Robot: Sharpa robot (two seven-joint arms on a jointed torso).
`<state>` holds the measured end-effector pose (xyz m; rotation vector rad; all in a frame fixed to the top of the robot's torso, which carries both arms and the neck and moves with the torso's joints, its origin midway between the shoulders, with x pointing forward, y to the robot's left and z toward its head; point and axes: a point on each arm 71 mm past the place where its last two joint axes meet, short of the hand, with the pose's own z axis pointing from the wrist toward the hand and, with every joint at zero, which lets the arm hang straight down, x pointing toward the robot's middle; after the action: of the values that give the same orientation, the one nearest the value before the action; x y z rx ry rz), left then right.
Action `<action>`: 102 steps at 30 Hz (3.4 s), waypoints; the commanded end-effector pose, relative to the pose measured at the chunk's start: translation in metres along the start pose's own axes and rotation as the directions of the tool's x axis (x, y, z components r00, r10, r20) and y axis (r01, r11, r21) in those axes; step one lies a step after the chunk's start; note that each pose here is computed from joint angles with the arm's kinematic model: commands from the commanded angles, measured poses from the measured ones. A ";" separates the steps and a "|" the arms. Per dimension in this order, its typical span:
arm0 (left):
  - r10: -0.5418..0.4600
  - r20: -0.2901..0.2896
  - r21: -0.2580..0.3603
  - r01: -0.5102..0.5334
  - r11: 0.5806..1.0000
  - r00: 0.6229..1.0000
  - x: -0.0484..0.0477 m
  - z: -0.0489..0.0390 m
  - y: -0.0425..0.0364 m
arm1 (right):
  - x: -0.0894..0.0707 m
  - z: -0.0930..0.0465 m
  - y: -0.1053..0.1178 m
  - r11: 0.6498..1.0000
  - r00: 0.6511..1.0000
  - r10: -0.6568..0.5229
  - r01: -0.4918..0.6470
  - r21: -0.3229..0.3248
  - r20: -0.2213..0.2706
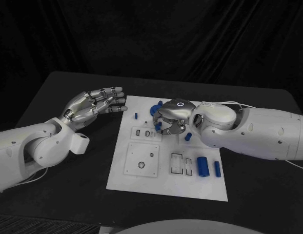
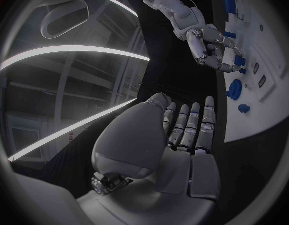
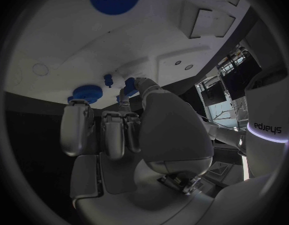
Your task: Assemble the parts on the task board
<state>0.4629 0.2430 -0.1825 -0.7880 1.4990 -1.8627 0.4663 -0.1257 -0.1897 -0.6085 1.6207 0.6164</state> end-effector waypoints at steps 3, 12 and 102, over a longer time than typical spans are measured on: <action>-0.012 -0.019 0.009 0.013 1.000 1.000 0.0028 0.0014 0.0000 | 0.005 0.002 -0.001 1.000 0.999 -0.021 0.022 0.021 -0.032; -0.014 -0.022 0.008 0.014 1.000 1.000 0.0029 0.0024 0.0007 | 0.007 0.002 0.001 1.000 0.999 -0.021 0.022 0.017 -0.032; 0.456 -0.056 -0.076 -0.459 0.885 0.888 0.0085 0.0164 -0.0083 | -0.116 -0.091 -0.045 0.998 0.880 -0.058 0.036 0.056 0.472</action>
<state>0.4678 0.2309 -0.1687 -0.5478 1.5468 -1.6566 0.4462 -0.2127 -0.0679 -0.4593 1.1532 0.6147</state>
